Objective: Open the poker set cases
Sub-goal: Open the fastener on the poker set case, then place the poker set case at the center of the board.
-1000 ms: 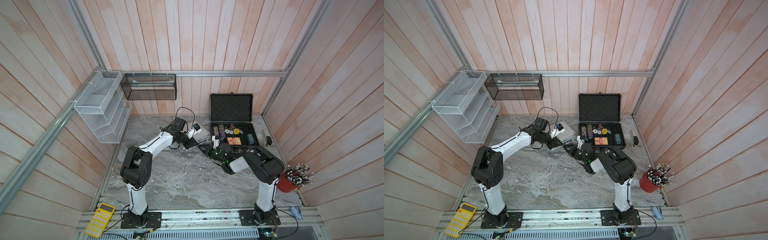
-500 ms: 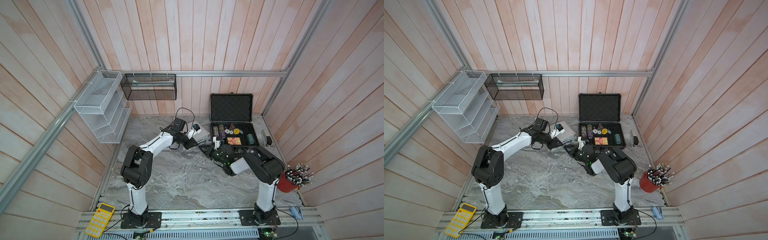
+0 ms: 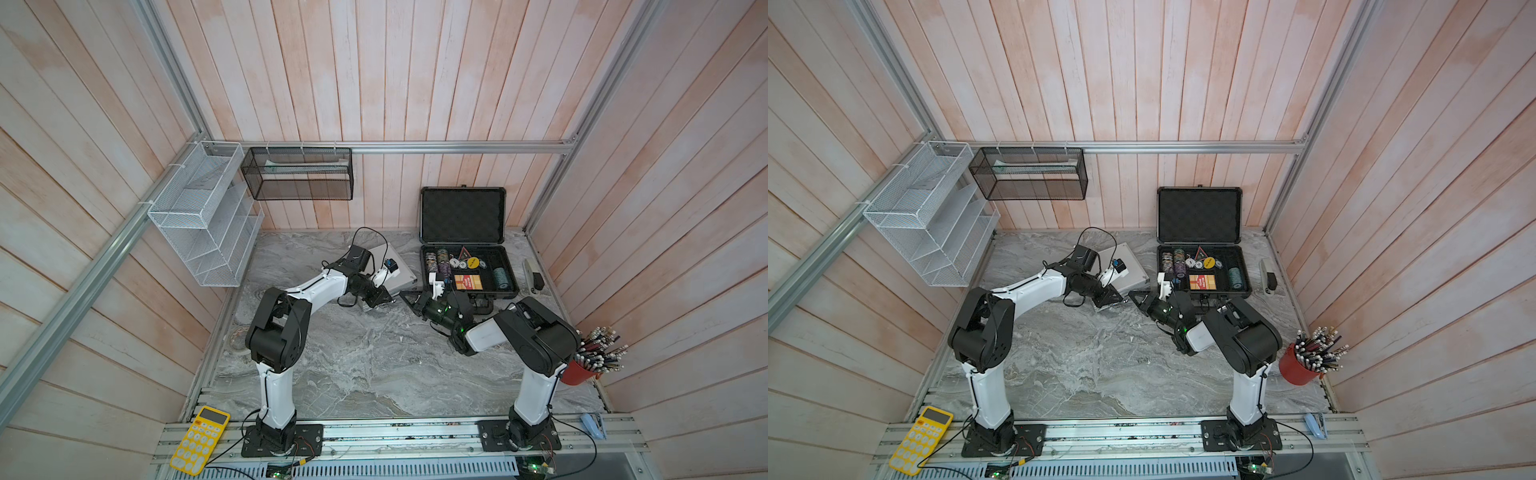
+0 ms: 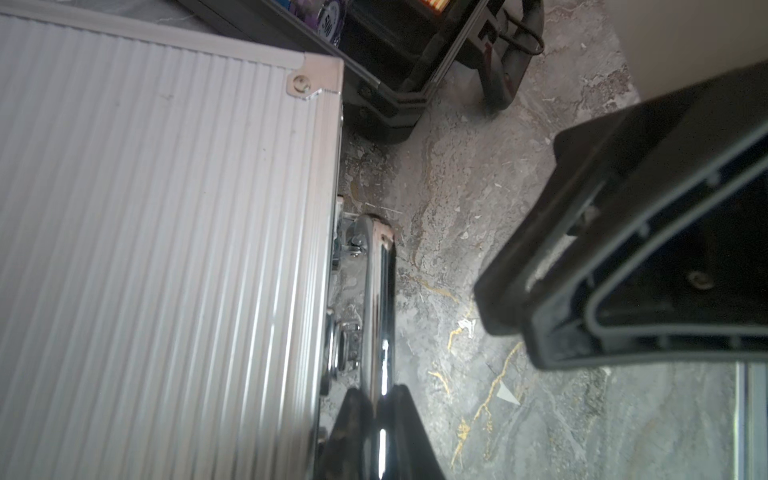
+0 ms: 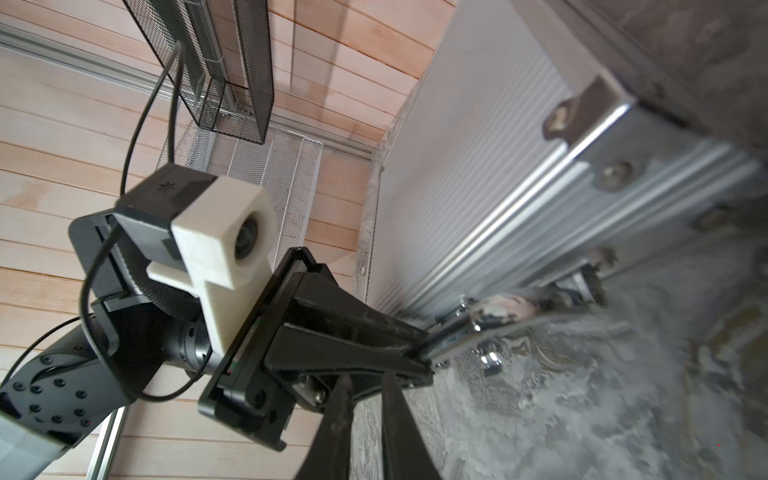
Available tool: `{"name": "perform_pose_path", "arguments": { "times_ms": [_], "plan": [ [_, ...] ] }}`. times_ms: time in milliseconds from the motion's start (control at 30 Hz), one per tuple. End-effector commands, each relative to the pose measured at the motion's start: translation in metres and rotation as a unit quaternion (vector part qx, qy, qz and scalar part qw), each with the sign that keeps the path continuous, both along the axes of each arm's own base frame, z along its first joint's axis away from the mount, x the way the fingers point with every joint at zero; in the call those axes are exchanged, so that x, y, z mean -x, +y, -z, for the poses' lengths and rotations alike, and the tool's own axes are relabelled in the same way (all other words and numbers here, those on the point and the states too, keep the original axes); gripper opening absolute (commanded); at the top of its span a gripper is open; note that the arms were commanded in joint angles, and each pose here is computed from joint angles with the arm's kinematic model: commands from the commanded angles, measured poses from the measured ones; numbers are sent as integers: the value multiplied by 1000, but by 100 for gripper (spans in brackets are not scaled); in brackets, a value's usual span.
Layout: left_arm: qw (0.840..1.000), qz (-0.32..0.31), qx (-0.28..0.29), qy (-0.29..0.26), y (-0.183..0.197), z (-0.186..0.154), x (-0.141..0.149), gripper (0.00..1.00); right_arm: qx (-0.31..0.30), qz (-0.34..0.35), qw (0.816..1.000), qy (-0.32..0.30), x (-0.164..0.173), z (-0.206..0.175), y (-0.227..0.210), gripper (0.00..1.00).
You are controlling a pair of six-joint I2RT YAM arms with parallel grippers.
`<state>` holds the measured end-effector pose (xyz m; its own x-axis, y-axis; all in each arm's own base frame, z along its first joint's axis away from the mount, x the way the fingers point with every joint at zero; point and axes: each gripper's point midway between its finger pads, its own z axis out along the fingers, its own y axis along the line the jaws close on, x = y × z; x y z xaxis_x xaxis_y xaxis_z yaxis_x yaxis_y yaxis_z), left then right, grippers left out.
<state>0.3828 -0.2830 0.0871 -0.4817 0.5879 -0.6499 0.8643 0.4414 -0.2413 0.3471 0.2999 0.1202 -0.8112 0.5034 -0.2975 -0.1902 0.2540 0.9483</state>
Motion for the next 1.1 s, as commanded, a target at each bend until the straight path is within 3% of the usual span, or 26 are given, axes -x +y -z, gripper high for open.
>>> {"name": "perform_pose_path", "arguments": {
  "times_ms": [0,433,1067],
  "plan": [
    [999,-20,12,-35,6,-16,-13,0,30,5,1000,1,3,6,-13,16],
    [997,-42,-52,-37,16,13,9,0,166,64,984,-2,-11,4,-67,18],
    [982,-37,-174,-61,20,57,40,1,227,128,965,13,-14,8,-124,18]
  ]
}}
